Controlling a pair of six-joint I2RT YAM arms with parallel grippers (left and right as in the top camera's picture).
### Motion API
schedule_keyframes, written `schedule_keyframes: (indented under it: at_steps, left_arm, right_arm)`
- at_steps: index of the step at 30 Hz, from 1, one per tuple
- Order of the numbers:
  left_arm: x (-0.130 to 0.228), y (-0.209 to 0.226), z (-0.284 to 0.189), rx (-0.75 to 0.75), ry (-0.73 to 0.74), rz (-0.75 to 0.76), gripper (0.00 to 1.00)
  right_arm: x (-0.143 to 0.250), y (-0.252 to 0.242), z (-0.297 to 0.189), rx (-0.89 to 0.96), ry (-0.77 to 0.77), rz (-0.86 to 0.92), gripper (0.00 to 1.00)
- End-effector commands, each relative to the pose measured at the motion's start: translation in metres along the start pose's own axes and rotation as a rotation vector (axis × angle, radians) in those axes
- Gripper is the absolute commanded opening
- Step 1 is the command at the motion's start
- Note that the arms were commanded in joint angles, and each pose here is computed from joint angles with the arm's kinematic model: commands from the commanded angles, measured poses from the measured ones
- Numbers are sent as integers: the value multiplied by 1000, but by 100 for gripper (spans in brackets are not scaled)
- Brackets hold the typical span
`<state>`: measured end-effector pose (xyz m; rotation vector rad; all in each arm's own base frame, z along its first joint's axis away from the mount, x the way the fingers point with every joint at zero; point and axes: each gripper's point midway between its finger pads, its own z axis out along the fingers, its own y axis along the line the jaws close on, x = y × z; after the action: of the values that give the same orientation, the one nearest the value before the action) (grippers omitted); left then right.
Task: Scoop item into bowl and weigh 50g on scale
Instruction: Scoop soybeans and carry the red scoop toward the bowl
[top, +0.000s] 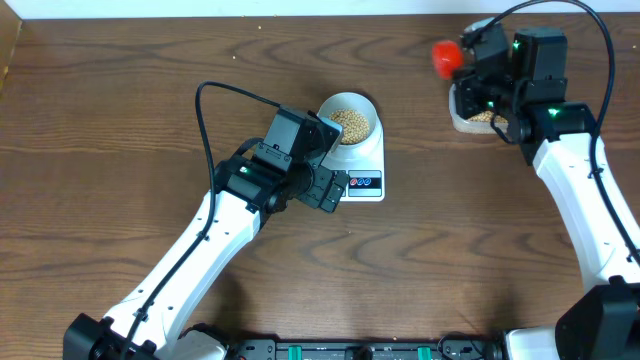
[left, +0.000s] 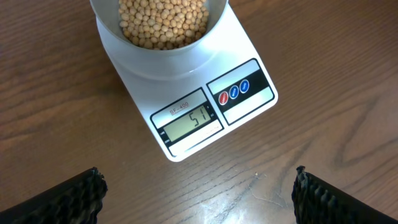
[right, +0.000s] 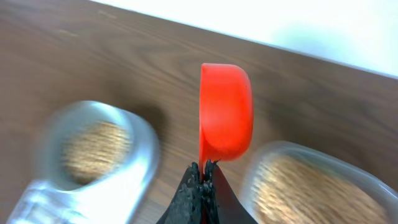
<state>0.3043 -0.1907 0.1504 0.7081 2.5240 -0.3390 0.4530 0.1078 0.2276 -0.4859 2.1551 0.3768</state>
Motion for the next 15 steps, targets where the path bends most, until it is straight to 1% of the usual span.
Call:
schedule_keyframes:
  at_steps: [1,8,15]
  left_arm:
    - [-2,0,-3,6,-11,4,98]
    - [-2,0,-3,6,-11,4,98]
    - [-2,0,-3,6,-11,4,98]
  right_arm:
    - [-2,58,8,-273,-13,10,1]
    - [9,100,22,-338,37,-33,1]
    - [25,118,36,-267,109,-82,1]
